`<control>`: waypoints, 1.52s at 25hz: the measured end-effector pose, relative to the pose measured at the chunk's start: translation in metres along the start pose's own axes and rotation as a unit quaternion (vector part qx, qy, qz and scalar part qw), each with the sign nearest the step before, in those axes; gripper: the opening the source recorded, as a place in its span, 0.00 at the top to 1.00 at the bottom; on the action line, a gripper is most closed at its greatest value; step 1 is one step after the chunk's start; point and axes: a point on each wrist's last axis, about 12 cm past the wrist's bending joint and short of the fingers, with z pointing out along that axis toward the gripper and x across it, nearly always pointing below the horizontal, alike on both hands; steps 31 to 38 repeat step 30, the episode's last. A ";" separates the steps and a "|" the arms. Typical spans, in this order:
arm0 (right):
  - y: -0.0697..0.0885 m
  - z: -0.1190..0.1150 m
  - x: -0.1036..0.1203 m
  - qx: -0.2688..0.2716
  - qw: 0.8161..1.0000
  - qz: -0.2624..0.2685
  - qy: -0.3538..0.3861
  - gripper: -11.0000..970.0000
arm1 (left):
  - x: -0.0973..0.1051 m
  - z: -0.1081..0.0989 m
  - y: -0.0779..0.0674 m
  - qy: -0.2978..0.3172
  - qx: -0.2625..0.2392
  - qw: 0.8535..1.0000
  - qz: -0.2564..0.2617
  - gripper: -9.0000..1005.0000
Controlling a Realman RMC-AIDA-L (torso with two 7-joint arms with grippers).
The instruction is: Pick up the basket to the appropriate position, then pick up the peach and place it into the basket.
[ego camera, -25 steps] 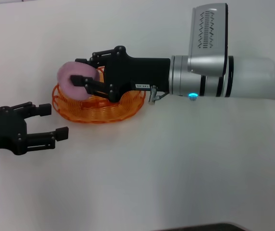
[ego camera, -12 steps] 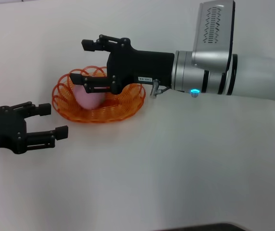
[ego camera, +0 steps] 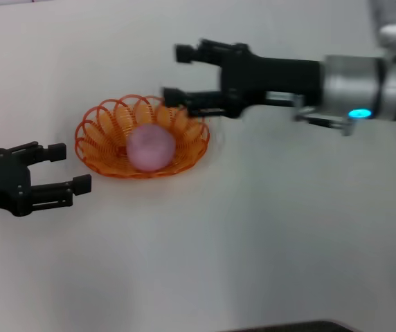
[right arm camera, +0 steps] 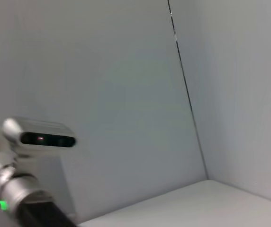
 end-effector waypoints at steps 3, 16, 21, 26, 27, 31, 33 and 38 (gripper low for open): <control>0.004 -0.036 -0.009 -0.014 0.999 0.013 0.041 0.04 | 0.000 -0.002 0.001 -0.003 -0.004 1.000 0.000 0.13; 0.017 -0.138 0.004 0.055 0.984 0.046 0.164 0.05 | 0.002 -0.006 0.003 -0.002 -0.017 1.000 -0.002 0.13; 0.016 -0.134 0.007 0.051 0.981 0.050 0.180 0.05 | 0.004 -0.009 0.004 -0.005 -0.024 1.000 -0.005 0.13; 0.016 -0.130 0.009 0.047 0.981 0.050 0.184 0.05 | 0.003 -0.008 0.004 -0.006 -0.023 1.000 -0.003 0.13; 0.017 -0.130 0.009 0.047 0.981 0.050 0.184 0.05 | 0.002 -0.008 0.004 -0.005 -0.022 1.000 -0.003 0.13; 0.017 -0.129 0.010 0.047 0.981 0.051 0.183 0.05 | 0.002 -0.008 0.003 -0.006 -0.020 1.000 -0.003 0.13; 0.017 -0.129 0.010 0.047 0.981 0.051 0.183 0.05 | 0.002 -0.008 0.003 -0.006 -0.020 1.000 -0.003 0.13; 0.017 -0.129 0.010 0.047 0.981 0.051 0.183 0.05 | 0.002 -0.008 0.003 -0.006 -0.020 1.000 -0.003 0.13</control>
